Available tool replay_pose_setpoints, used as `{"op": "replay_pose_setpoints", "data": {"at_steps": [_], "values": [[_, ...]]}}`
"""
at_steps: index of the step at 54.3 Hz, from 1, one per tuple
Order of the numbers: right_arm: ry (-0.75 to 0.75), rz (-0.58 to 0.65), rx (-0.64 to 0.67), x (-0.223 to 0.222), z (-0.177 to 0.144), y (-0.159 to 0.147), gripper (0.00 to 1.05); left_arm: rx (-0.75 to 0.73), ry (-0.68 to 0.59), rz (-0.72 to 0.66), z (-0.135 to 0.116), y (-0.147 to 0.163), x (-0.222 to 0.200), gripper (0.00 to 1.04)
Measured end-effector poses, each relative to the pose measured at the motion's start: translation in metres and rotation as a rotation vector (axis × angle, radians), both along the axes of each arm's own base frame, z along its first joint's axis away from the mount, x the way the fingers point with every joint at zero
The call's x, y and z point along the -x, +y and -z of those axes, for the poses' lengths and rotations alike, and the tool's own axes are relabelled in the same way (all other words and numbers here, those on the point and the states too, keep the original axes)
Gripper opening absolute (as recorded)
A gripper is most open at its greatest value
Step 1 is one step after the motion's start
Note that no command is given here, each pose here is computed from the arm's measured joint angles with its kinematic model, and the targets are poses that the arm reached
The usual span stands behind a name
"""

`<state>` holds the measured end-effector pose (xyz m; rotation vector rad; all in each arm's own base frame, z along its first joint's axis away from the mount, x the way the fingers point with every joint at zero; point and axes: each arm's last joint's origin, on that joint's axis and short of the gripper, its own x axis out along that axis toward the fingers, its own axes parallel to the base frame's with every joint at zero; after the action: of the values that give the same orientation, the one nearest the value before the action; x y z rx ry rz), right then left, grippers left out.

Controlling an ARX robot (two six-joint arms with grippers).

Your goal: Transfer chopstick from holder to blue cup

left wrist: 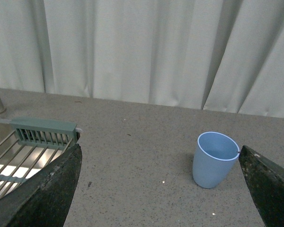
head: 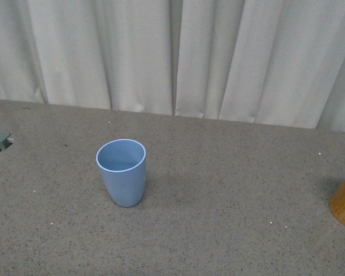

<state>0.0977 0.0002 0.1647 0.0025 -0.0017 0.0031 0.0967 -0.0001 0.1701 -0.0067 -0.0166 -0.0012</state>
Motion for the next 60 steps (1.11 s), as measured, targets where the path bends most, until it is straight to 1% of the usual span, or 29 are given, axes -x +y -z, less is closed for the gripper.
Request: {"op": "replay_pose_setpoints", "data": {"at_steps": [60], "values": [[0.0,0.0,0.0,0.0,0.0,0.0,0.95,0.0,0.0,0.0,0.0,0.0,0.0,0.98]]}}
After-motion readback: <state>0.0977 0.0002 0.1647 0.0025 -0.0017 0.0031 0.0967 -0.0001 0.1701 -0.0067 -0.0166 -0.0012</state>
